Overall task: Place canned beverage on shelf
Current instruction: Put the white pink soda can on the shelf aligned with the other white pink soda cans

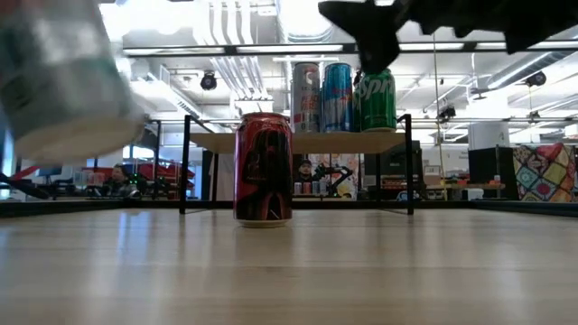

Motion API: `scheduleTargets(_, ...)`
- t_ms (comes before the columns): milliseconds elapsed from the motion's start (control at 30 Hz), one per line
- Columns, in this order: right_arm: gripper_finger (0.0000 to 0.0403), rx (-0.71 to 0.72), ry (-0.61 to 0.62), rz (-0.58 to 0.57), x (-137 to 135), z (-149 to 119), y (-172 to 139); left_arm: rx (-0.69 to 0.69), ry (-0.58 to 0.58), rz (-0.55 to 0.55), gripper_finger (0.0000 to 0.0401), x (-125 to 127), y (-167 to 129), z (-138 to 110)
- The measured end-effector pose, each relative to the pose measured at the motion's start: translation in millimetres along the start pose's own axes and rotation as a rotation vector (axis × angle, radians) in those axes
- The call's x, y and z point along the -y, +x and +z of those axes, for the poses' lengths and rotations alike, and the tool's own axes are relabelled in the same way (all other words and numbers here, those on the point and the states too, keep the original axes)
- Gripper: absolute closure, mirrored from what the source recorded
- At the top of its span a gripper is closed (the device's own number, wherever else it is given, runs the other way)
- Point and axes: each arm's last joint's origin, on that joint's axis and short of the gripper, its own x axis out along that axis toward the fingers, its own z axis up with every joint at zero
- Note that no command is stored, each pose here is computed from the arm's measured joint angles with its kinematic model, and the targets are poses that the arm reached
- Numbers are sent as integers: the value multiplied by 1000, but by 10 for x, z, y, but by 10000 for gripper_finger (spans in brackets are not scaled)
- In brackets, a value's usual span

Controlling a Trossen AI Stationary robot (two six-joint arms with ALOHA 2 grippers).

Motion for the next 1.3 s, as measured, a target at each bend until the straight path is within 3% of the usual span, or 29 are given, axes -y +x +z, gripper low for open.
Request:
scheduleTargets(200,78,-55,-69,-40,34,-48,331,87,88,33,150,-75,-118,143)
scheduleTargets(667,78,-201,-126,-47,53,-56,1044,104,169,58,150,-293,-31,339)
scheduleTargets(1033,79,-303,-90,-33,63,-128,1255,142,195,65,149,-327,-18,405)
scheduleTargets(1133,96,-300,-85,-34,61,-119,1253,145,191,65,149,-326,-19,407)
scheduleTargets(1300,157,-297,-83,-32,64,-114,1253,141,141,65,137,-332,-17,402)
